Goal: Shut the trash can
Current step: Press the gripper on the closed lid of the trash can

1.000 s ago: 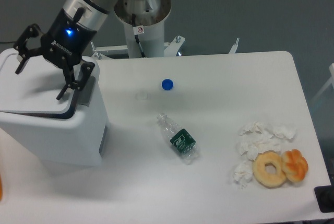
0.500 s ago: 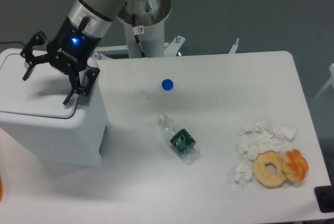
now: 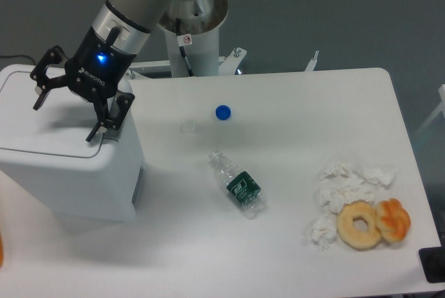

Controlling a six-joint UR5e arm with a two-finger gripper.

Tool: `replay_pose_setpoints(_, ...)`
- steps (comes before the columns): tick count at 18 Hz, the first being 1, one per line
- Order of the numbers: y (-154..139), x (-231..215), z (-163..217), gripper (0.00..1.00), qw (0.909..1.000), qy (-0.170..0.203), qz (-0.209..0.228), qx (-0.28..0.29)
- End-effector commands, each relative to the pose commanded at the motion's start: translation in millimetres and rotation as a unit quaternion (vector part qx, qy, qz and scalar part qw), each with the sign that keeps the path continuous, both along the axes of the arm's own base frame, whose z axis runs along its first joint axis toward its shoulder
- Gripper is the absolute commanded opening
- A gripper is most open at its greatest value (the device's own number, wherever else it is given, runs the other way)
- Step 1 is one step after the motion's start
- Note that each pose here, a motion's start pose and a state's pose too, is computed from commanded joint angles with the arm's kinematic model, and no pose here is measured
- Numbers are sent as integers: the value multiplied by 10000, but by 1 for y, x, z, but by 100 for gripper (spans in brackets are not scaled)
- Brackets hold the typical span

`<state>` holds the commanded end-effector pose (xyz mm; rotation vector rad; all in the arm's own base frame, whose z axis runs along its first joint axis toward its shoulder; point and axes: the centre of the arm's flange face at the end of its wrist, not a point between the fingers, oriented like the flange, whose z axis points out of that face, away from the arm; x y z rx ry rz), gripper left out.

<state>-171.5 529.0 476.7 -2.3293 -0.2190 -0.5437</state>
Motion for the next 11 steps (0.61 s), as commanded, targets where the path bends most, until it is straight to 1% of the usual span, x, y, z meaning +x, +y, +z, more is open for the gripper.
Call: replay_pose_setpoints(11,-8,7,-4,100,10000,-39,-12,-31)
